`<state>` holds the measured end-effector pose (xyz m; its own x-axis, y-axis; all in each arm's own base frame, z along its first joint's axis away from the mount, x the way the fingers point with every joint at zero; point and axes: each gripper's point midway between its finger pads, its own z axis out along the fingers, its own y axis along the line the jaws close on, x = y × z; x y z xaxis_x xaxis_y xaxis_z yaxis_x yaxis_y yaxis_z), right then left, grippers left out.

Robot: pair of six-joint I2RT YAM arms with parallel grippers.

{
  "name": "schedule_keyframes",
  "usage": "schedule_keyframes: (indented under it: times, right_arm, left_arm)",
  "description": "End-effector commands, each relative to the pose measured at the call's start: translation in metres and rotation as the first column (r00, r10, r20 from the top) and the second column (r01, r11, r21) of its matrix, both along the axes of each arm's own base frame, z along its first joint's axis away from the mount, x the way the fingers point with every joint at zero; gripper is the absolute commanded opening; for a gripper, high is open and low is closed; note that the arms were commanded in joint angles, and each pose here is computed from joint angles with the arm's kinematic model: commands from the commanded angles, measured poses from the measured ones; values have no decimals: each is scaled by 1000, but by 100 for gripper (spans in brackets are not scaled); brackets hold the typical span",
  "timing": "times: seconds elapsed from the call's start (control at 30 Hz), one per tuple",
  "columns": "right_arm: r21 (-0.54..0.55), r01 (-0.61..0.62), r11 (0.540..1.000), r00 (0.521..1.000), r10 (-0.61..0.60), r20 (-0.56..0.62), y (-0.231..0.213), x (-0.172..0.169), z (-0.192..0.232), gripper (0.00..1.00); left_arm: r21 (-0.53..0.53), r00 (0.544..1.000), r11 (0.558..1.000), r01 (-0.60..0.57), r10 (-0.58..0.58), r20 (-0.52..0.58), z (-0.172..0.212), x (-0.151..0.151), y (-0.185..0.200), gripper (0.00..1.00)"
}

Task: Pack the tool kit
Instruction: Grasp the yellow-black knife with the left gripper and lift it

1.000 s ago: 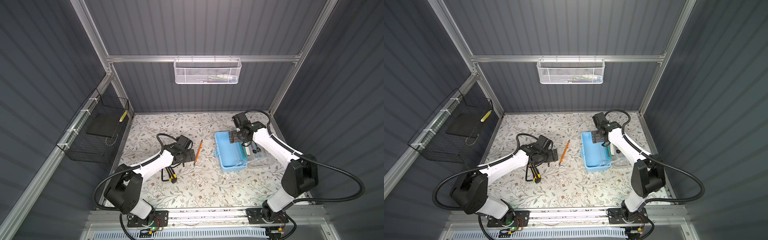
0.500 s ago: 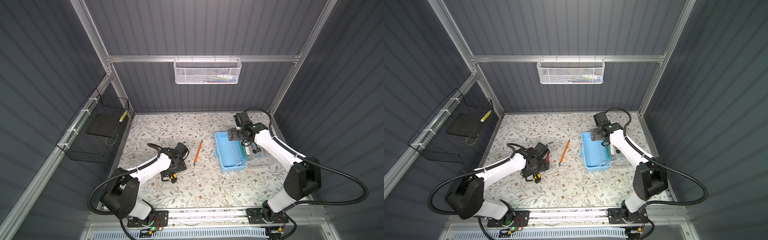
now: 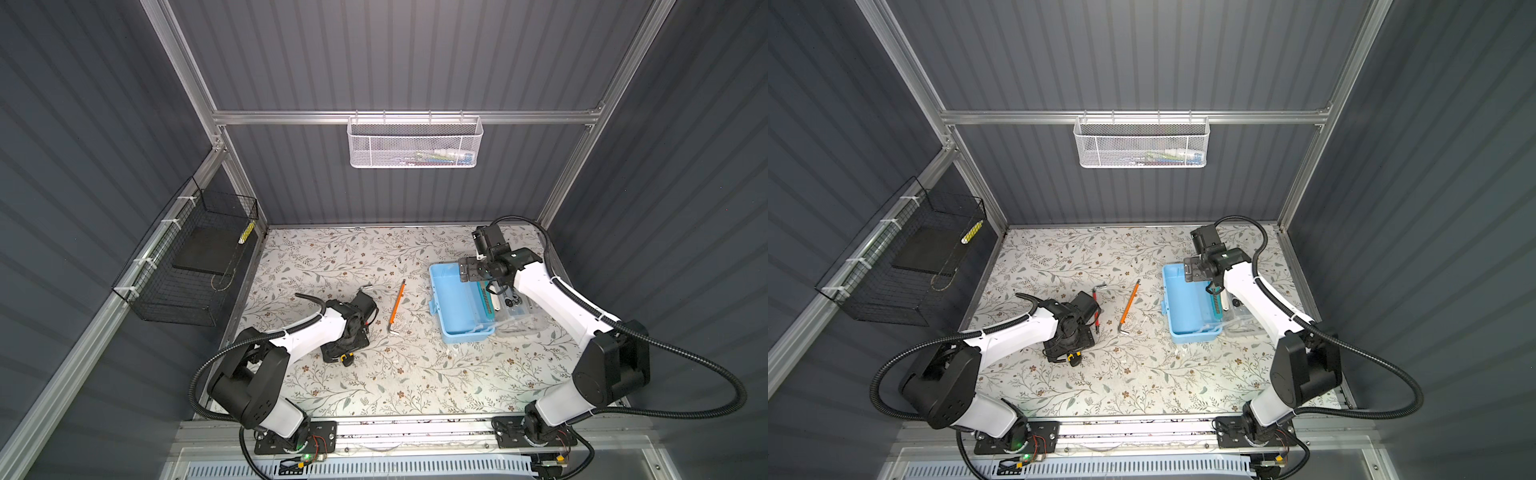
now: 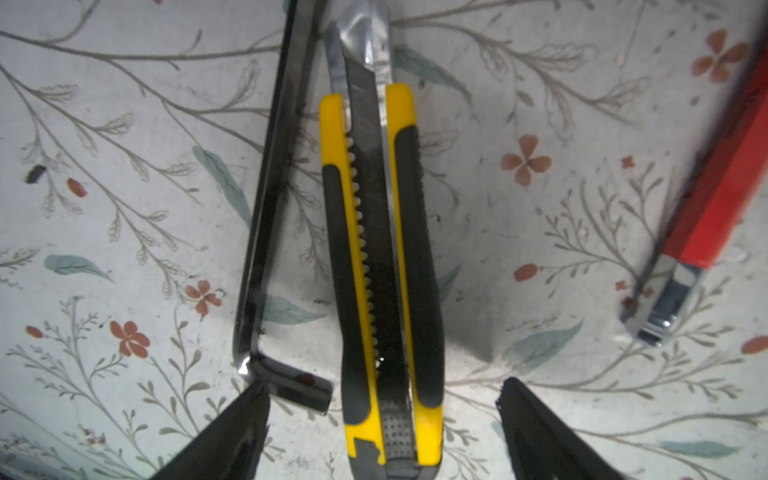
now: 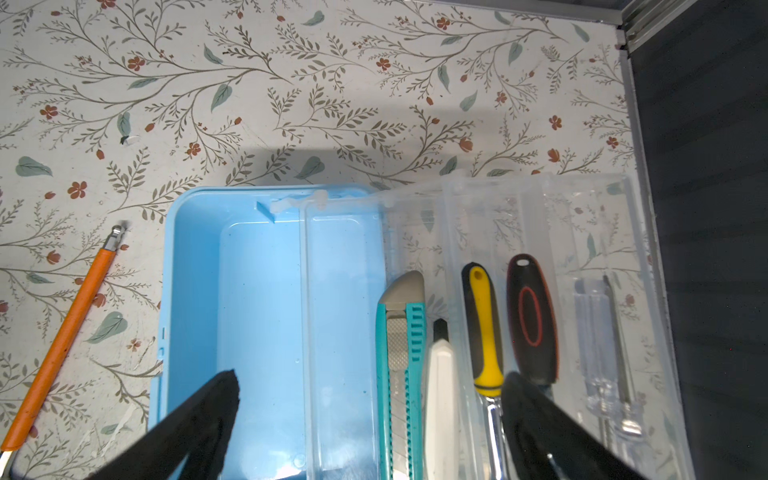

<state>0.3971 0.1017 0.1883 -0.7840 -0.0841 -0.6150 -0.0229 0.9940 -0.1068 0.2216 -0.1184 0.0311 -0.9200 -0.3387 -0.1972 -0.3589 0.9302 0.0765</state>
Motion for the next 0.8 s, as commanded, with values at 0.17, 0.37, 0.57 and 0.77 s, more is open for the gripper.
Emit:
schedule_keyframes:
  times: [0.17,0.37,0.57,0.77]
  right_arm:
    - [-18,15,1000,1000,-16,-5,-7,-5,-1,99]
    - [-34,25,999,1000,-25,-2,-13,-10,4,99]
    - [-15,32,999,999,-32,-4,-15,-13,3,99]
    - [17,33,999,999,-33,-15,-12,-14,1,99]
  left_arm:
    - [16,1000,1000,-13,13,-23,-16,-5,6,78]
    - [13,1000,1000,-1,2,-29,-27,-2,2,65]
    - [13,999,999,30,-30,-34,-29,2,-2,47]
    - [-7,999,1000,30,-30,12,-19,11,-6,44]
